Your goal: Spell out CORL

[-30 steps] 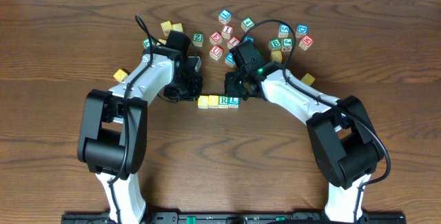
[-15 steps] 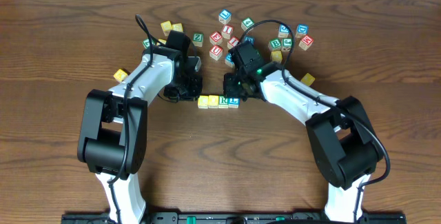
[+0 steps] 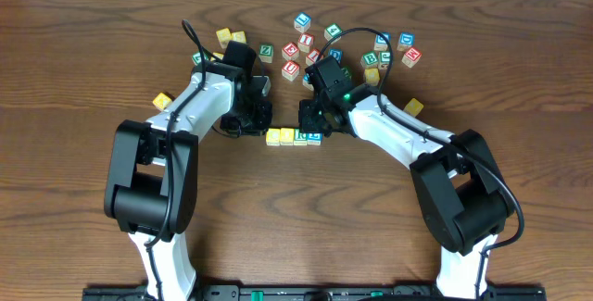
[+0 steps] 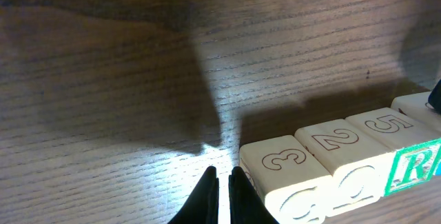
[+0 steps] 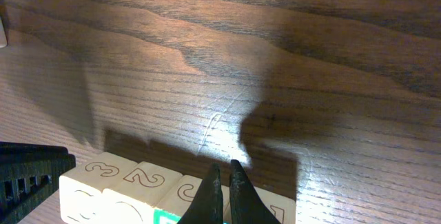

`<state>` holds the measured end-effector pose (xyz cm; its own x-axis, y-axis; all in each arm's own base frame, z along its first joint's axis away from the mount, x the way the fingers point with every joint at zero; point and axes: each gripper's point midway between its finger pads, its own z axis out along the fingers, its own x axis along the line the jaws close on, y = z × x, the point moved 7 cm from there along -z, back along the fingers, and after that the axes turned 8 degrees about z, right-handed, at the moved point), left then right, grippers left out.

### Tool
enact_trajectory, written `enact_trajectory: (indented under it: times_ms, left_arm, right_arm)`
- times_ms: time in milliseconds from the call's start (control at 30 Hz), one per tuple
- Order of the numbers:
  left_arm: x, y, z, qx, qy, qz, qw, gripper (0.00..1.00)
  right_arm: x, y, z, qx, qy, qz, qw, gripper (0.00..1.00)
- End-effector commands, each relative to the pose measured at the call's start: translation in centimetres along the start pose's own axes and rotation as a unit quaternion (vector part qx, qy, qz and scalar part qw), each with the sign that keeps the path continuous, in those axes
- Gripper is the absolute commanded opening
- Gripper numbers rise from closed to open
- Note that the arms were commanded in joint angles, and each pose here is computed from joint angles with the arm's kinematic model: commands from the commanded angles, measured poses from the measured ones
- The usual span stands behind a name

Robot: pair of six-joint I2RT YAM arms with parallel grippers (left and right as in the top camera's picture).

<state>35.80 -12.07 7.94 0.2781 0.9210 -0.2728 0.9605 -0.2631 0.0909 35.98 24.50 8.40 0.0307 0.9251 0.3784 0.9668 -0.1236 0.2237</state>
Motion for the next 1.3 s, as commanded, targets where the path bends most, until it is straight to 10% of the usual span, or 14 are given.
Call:
enact_trajectory:
  times_ms: [0,967,1267]
  left_arm:
    - [0.1,-0.3,0.5,0.008,0.007,-0.005,1.000,0.08]
    - [0.3,0.6,0.1,-0.014,0.007,-0.003,1.000,0.08]
    - [4.8,4.3,-12.8,-0.146,0.075,-0.055,0.985,0.08]
  right_arm:
    - [0.5,0.0,0.3,0.006,0.007,-0.007,1.000,0.01]
    - [0.5,2.3,-0.8,-0.023,0.020,0.005,1.000,0.01]
    - [0.2,9.6,-12.8,-0.131,0.045,-0.012,0.990,0.10]
